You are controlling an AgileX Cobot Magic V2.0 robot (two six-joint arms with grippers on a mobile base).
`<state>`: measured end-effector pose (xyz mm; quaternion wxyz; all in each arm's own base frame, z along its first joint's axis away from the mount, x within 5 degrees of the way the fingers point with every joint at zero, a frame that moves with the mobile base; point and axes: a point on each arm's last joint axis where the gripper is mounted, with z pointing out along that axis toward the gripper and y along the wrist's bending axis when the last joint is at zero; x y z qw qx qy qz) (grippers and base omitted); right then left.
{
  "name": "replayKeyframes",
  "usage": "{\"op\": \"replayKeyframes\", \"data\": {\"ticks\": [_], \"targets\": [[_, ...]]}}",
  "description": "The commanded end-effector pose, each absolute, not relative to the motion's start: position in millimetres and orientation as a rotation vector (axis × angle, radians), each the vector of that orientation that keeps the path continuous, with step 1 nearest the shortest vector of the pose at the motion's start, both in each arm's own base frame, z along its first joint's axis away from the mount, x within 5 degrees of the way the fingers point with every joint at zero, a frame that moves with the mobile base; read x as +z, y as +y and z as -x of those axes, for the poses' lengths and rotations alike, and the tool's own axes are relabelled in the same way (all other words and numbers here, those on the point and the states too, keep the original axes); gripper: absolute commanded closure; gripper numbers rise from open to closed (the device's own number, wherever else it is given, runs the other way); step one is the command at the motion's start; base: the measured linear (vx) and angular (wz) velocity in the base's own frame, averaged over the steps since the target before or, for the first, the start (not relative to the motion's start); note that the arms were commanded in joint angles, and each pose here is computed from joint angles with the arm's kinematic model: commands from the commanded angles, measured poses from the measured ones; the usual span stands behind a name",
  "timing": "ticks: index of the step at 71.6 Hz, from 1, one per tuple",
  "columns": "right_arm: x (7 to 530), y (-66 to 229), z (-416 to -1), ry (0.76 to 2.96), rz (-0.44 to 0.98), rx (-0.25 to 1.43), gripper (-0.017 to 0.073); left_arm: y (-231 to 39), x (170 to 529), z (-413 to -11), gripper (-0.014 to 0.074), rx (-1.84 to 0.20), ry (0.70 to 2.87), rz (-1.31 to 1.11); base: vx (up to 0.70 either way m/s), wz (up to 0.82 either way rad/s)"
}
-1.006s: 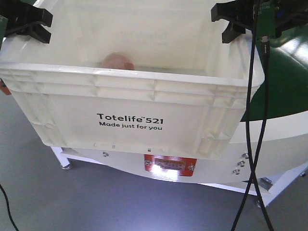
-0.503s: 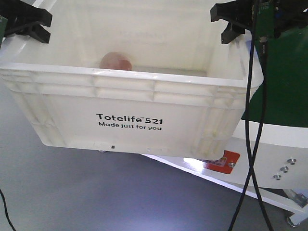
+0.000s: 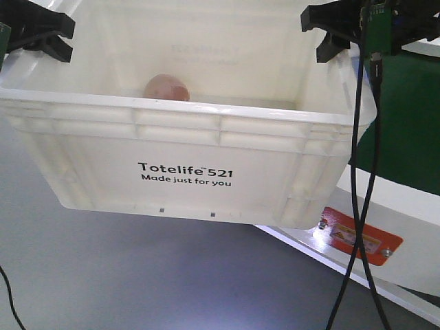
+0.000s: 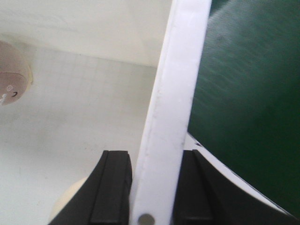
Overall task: Place moving items into box and shelve
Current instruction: 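Hold the lifted tote with both grippers while the base drives away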
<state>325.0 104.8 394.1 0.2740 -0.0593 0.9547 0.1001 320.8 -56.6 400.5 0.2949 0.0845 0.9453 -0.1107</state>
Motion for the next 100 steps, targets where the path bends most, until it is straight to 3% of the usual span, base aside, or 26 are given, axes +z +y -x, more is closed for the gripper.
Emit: {"op": "replayKeyframes", "data": {"ticks": [1, 100], "targets": [[433.0, 113.2, -314.7, 2.351, 0.177, 0.430, 0.0571, -69.6, 441.7, -307.1, 0.0610, -0.466, 2.288, -0.208, 0.02, 0.37], [432.2, 112.9, -313.9, 2.364, 0.179, 0.427, 0.0571, -69.6, 441.7, -307.1, 0.0610, -0.466, 2.289, -0.208, 0.13, 0.61]]}}
